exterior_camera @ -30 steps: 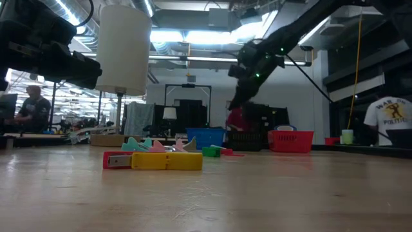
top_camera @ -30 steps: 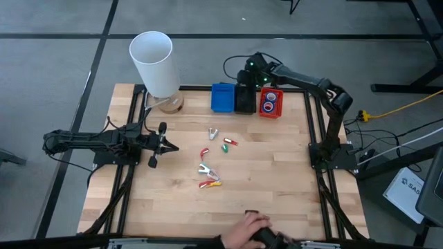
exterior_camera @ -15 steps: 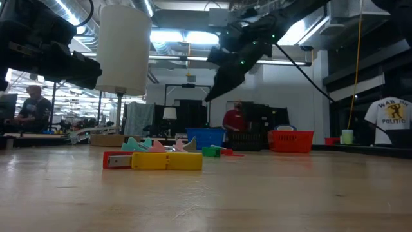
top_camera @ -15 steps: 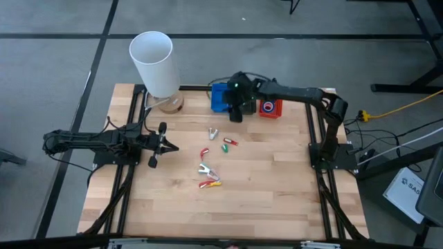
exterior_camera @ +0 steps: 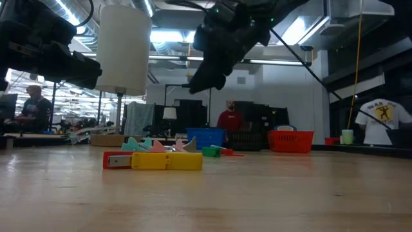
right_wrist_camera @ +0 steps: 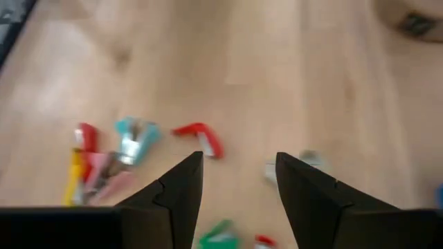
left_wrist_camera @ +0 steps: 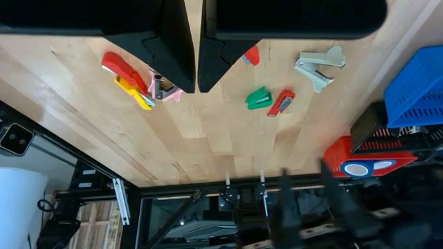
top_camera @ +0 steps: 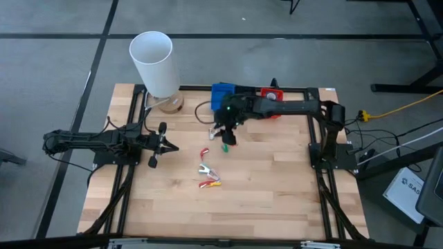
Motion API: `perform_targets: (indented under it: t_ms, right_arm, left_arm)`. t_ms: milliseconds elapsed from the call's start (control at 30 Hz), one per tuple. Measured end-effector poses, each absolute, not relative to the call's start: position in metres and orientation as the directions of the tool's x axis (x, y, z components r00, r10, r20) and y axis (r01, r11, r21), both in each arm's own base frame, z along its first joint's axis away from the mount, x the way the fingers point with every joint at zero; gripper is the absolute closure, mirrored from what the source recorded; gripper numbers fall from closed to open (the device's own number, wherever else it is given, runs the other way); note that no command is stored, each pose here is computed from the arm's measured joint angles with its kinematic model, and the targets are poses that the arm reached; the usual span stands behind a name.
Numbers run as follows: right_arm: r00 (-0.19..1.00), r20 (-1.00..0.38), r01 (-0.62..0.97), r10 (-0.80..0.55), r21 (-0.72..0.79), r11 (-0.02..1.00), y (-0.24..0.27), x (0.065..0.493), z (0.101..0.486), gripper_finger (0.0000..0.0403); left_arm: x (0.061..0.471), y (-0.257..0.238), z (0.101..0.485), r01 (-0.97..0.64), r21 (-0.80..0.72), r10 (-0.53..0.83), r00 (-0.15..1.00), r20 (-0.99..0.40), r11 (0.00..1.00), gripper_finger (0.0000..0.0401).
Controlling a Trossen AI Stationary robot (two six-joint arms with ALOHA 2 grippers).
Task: Pick and place Stapler, Stapler remover, tape
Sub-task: Put the pink staple remover into the black bin
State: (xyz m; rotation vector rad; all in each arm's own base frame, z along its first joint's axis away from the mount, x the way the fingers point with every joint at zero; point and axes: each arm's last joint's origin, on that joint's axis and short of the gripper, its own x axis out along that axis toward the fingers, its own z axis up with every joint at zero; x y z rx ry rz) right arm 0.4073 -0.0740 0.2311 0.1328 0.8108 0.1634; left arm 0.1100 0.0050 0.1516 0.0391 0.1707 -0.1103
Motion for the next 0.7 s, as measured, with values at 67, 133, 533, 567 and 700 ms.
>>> perform_targets:
  t_ms: [67,133,533,567,700]
  right_arm:
    - [0.671,-0.709,-0.099,0.217,0.204,0.974,-0.061,0.409,0.231,0.0219]
    - [0.663,-0.709,-0.126,0.241,0.212,0.969,-0.046,0.411,0.231,0.0219]
    - [0.590,-0.720,-0.344,0.367,0.187,0.920,0.066,0.409,0.231,0.0219]
    - [0.590,-0.726,-0.352,0.354,0.164,0.922,0.075,0.408,0.230,0.0219]
    - [0.577,-0.743,-0.402,0.338,0.101,0.910,0.103,0.404,0.225,0.0219]
  left_arm:
    - [0.110,0.005,0.152,0.113,0.029,-0.106,0.979,-0.172,0.993,0.0386]
    - [0.110,0.005,0.152,0.113,0.029,-0.107,0.979,-0.172,0.993,0.0386]
    - [0.110,0.005,0.152,0.113,0.029,-0.106,0.979,-0.172,0.993,0.0386]
    - [0.110,0.005,0.152,0.113,0.029,-0.106,0.979,-0.172,0.993,0.0386]
    - [0.110,0.005,0.152,0.113,0.029,-0.106,0.979,-0.172,0.993,0.0386]
